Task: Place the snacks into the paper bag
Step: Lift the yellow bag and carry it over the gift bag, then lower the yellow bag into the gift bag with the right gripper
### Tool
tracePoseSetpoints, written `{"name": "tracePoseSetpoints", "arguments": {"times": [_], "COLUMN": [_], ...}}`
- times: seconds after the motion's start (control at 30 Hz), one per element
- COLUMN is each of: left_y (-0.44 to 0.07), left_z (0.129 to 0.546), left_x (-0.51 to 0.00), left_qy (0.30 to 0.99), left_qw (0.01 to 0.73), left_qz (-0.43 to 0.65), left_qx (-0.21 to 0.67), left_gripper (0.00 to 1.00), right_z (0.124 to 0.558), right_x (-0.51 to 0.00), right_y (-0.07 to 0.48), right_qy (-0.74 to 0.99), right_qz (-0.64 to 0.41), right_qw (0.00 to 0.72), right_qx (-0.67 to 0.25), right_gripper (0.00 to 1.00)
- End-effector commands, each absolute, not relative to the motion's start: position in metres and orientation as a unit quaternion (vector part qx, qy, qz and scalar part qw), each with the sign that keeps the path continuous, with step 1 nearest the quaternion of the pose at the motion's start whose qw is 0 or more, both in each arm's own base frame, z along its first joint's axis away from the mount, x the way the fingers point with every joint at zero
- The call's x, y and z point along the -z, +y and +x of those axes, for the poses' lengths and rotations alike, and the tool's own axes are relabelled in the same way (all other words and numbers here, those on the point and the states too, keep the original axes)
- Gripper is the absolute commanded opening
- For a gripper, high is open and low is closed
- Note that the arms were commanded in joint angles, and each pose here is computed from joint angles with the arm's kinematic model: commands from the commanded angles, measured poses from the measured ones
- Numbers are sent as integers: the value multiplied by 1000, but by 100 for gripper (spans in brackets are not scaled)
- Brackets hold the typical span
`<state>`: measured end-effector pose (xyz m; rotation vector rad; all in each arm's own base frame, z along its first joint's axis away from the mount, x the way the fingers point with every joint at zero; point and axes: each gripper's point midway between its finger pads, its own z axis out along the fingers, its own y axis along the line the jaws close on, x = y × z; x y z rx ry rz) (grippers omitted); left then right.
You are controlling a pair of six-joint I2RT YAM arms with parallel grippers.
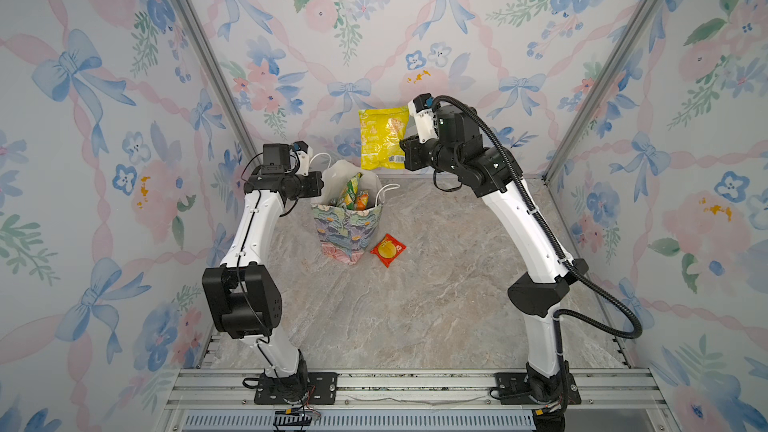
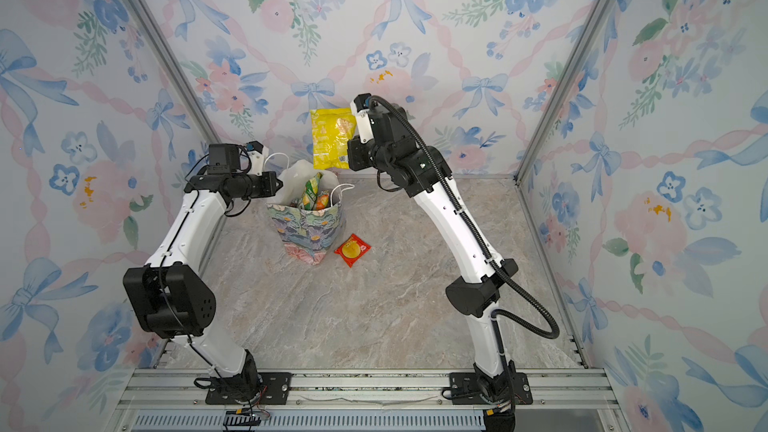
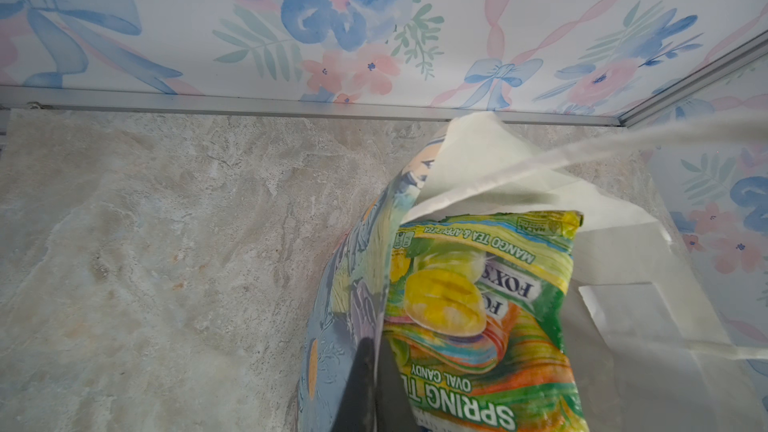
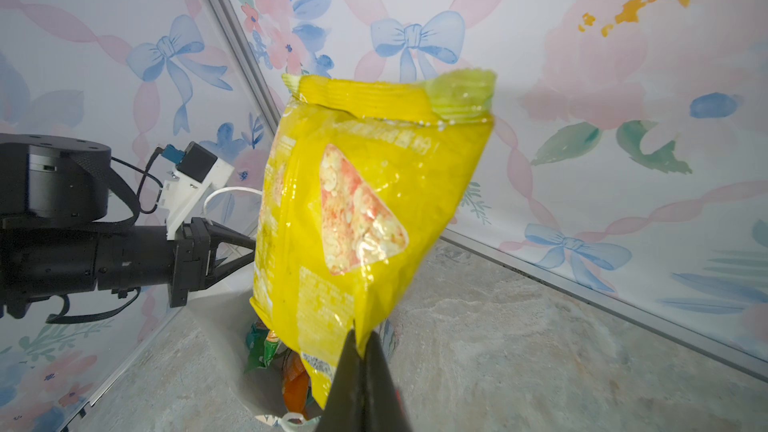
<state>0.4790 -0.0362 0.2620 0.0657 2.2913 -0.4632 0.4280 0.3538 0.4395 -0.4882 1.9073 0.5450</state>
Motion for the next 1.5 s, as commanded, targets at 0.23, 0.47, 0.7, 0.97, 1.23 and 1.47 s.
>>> {"name": "tracePoseSetpoints", "arguments": {"times": [0.23, 0.47, 0.7, 0.97, 1.23, 1.47], "left_y": [-37, -36, -36, -35, -35, -35], "left_z": [475, 476, 476, 477, 476, 476], "left_x": [-246, -244, -243, -243, -243, -244], "left_qy": [912, 913, 913, 913, 913, 913], "left_qw": [365, 364, 363, 363, 363, 365], "left_qz": [17, 16, 16, 16, 16, 16], "left_qx": [187, 186, 185, 186, 185, 183], "left_gripper": [0, 0, 0, 0, 0, 0], "right_z": [442, 439, 422, 411, 411, 409], "right_x": [-389, -357, -330, -306, -293, -313], "right_y": [404, 428, 451, 462, 458, 449], "right_qy": [807, 818, 828, 843, 851, 844], "right_qz": [-217, -230, -249, -248, -246, -247], "right_qw": [494, 461, 426, 387, 376, 396], "right_qx": [-239, -253, -265, -282, -271, -262], "right_gripper": [0, 0, 0, 0, 5, 55]}}
